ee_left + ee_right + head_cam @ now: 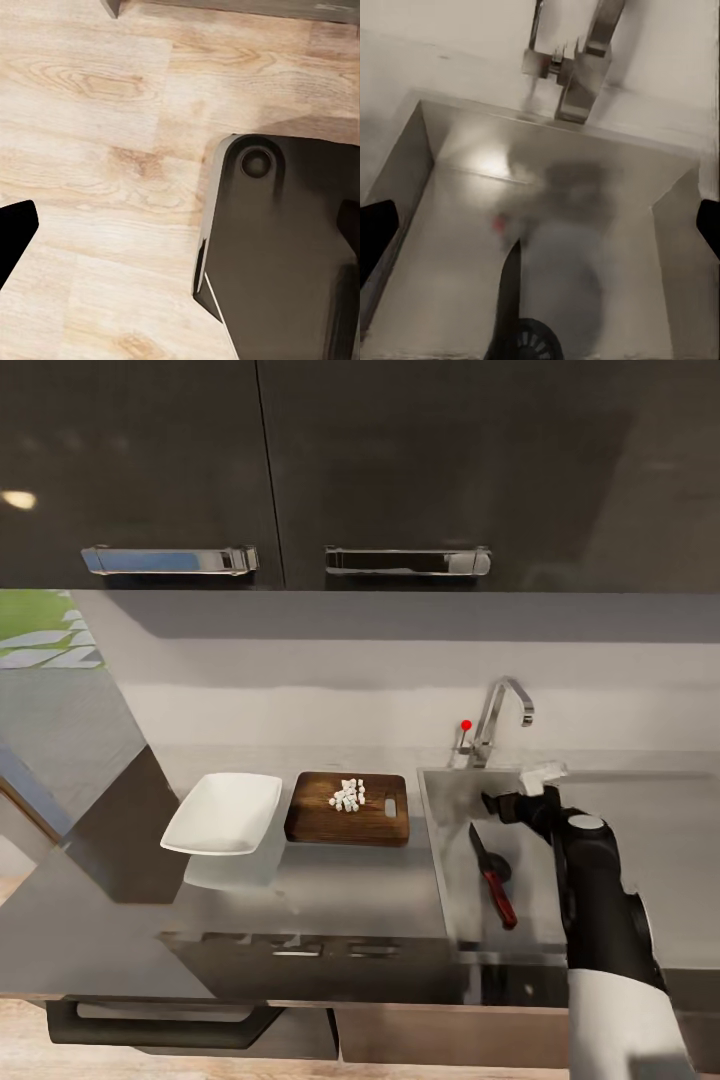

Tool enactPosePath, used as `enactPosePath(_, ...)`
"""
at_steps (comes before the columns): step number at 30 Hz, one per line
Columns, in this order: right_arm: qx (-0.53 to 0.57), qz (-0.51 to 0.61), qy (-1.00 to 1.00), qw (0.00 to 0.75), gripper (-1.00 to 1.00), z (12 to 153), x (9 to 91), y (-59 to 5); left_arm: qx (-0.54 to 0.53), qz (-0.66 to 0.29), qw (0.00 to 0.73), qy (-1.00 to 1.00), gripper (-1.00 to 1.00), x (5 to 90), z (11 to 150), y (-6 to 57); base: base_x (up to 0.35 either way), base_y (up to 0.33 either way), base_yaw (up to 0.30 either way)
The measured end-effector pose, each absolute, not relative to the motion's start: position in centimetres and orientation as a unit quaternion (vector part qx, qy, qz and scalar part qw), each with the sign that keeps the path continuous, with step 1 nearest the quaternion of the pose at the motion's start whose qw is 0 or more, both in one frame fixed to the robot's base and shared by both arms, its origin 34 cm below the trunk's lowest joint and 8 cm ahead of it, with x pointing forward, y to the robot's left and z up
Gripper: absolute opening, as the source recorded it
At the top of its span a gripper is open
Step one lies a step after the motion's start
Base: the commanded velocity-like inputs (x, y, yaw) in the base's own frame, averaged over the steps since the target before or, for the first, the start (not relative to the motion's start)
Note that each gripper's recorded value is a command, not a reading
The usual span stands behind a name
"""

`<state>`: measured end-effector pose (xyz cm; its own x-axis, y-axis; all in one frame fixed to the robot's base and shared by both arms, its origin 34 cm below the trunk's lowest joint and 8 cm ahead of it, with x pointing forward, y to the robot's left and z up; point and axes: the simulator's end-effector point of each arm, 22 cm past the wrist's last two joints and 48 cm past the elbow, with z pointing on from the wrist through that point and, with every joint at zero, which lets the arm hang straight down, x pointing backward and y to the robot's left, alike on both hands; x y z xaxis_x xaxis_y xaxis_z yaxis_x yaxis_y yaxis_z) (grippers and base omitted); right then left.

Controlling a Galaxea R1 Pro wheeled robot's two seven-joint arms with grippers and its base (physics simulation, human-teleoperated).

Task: In the kitchen, take the Vidalia onion out of the sink, dice it on the chopping board with the paring knife, put the diced onion into the bowl on the countertop, then place both the paring knife and the chopping board into the sink.

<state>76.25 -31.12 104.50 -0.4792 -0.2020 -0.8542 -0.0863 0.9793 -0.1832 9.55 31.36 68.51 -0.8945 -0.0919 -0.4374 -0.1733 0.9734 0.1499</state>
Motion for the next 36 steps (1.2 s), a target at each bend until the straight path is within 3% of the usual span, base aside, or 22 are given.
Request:
enactPosePath(6,-0.075,-0.044,0.857,0.508,1.00,104.4,74.7,-29.2,-0.069,0.093,0.219,0.969,1.00,9.6,68.5,31.5,0.000,0.050,0.000)
enactPosePath(16,-0.066,-0.038,0.867,0.493,1.00,103.6,74.3,-29.2,-0.069,0.093,0.220,0.969,1.00,9.6,68.5,31.5,0.008,0.295,0.000)
enactPosePath(22,-0.065,-0.038,0.867,0.492,1.00,103.6,74.2,-29.2,-0.069,0.093,0.219,0.969,1.00,9.5,68.5,31.5,0.212,0.254,0.000)
enactPosePath(36,-0.024,-0.079,0.906,0.415,1.00,96.9,72.6,-31.6,-0.068,0.093,0.219,0.969,1.00,9.6,68.5,31.4,0.022,0.018,0.000)
